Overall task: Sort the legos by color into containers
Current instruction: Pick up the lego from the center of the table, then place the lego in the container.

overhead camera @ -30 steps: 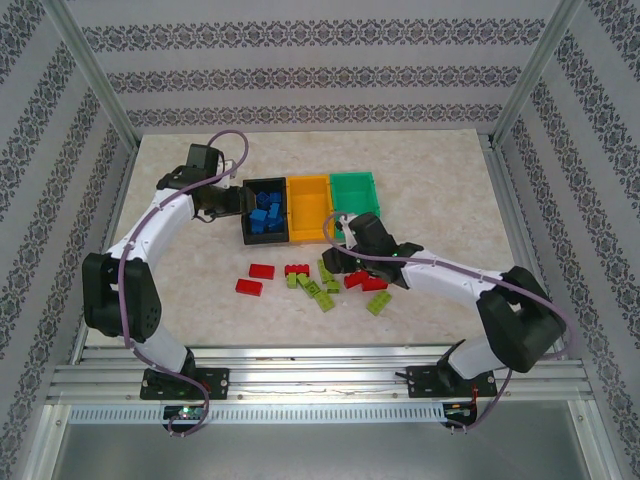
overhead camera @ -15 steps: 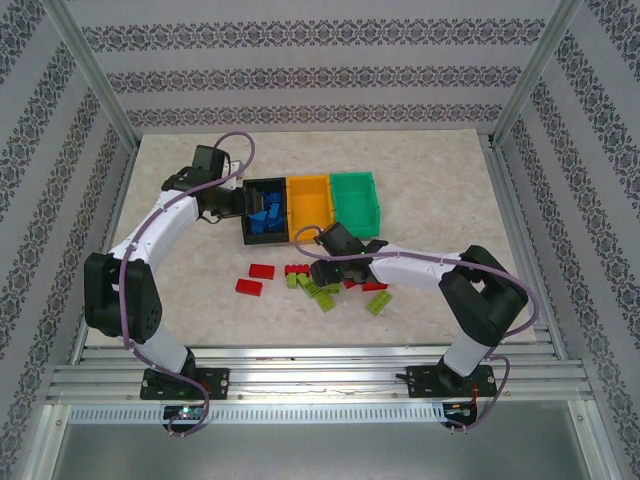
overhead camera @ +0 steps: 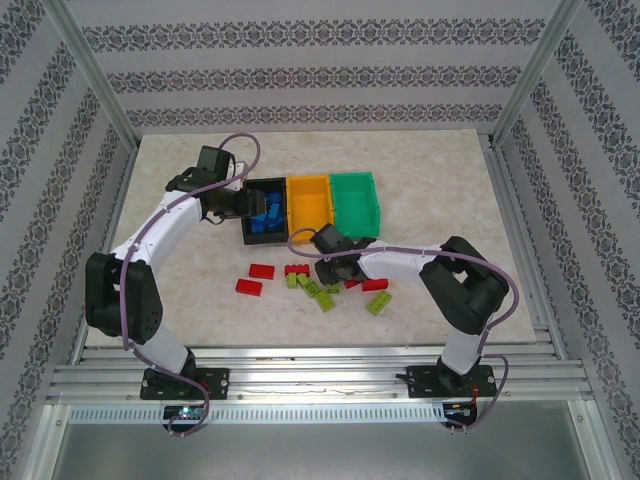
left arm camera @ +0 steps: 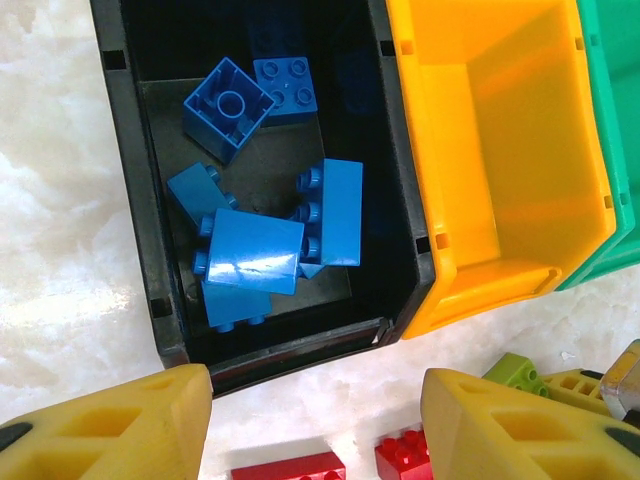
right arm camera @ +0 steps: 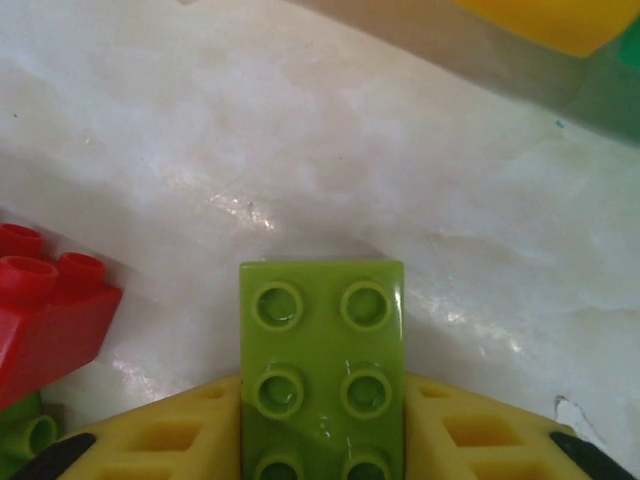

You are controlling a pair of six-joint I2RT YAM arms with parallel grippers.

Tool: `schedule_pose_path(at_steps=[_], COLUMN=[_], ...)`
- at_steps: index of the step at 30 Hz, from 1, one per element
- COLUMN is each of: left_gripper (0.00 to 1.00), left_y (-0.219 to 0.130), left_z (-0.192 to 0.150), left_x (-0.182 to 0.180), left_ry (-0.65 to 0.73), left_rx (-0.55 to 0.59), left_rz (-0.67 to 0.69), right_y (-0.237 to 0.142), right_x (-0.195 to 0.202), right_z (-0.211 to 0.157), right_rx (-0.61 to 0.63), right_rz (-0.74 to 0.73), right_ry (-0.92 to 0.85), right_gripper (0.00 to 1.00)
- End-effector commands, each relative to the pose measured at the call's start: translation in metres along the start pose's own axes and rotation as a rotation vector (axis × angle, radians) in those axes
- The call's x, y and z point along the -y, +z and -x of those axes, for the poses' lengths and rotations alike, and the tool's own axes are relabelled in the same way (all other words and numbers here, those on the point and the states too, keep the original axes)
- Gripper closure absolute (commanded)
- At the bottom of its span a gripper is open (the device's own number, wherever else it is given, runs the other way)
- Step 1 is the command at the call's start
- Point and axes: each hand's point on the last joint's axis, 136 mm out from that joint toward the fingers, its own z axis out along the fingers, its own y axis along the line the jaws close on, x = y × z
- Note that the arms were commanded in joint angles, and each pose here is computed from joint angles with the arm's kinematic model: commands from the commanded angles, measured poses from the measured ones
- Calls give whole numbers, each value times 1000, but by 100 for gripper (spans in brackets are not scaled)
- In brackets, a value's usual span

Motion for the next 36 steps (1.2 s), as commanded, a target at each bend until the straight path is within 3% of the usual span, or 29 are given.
schedule_pose_path(at_steps=[1,7,23,36], left_gripper=[42,42,42,42], left_y=[-8,-11,-18,-16], left_z=[3,3,9,9], left_x=[-2,-10,-14,-12], left_ry=[39,54,74,71], left_rx=[20,41,82,87], left_rz=[31,76,108,92], right_y=[-5,-16,-65,-64], right_x=[-10,-14,-28,5], right_z=[4,16,103,180], right_rx=[9,67,261,312], right_rz=[19,32,149,131], right_ry=[-23,-27,27,150], right_gripper=[68,72,73,73])
